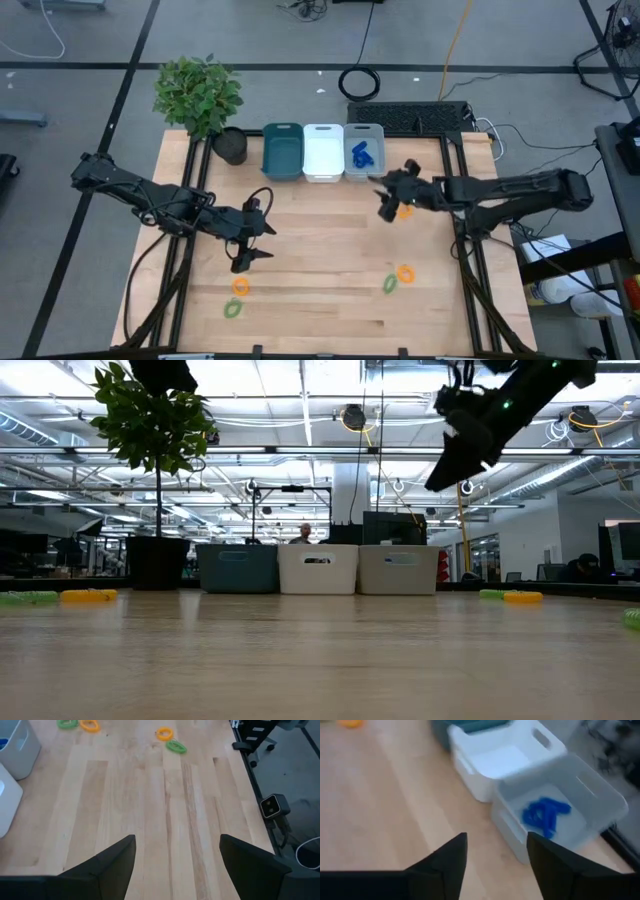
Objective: Sort spring keychains
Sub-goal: Put the green spring keychain in the white bin
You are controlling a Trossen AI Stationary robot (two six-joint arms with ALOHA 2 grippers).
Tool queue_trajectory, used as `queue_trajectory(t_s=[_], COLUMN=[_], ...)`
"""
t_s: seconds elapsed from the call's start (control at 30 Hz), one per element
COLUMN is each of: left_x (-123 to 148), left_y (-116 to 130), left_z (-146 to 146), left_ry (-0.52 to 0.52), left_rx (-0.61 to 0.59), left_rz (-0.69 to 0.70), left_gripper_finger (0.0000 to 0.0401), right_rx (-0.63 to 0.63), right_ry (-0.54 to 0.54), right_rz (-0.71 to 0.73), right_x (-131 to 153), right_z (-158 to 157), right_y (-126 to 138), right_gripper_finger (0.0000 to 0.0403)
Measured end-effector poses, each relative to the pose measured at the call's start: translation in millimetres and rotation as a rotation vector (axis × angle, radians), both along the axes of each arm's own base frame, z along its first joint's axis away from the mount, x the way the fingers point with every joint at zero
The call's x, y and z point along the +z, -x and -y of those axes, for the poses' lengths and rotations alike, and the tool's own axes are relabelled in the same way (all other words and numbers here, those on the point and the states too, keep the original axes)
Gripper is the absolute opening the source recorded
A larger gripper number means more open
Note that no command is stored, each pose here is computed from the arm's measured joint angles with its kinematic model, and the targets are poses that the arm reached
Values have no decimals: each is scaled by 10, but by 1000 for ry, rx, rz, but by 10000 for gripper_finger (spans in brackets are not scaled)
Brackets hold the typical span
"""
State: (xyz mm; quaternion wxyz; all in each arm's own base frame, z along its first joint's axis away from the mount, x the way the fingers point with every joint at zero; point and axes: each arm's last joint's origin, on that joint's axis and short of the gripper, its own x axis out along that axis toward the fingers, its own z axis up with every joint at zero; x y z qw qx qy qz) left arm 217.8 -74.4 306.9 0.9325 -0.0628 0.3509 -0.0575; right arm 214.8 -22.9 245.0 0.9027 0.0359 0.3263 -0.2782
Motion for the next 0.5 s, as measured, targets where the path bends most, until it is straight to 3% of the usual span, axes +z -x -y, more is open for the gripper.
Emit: queue_trajectory(t_s=[0.33,0.5], left_x=[0,0], left_y=[0,0], left_z=[0,0], left_ry=[14,13], left_rx=[13,12], left_rz=[-3,-3], left_gripper_finger=[292,292], right_rx=[-260,-318], right_ry=[-258,-316], right_rz=[-76,-86], right_x=[-132,-172], right_z=[441,534], right_y=[220,255], right_gripper_finger=[215,213])
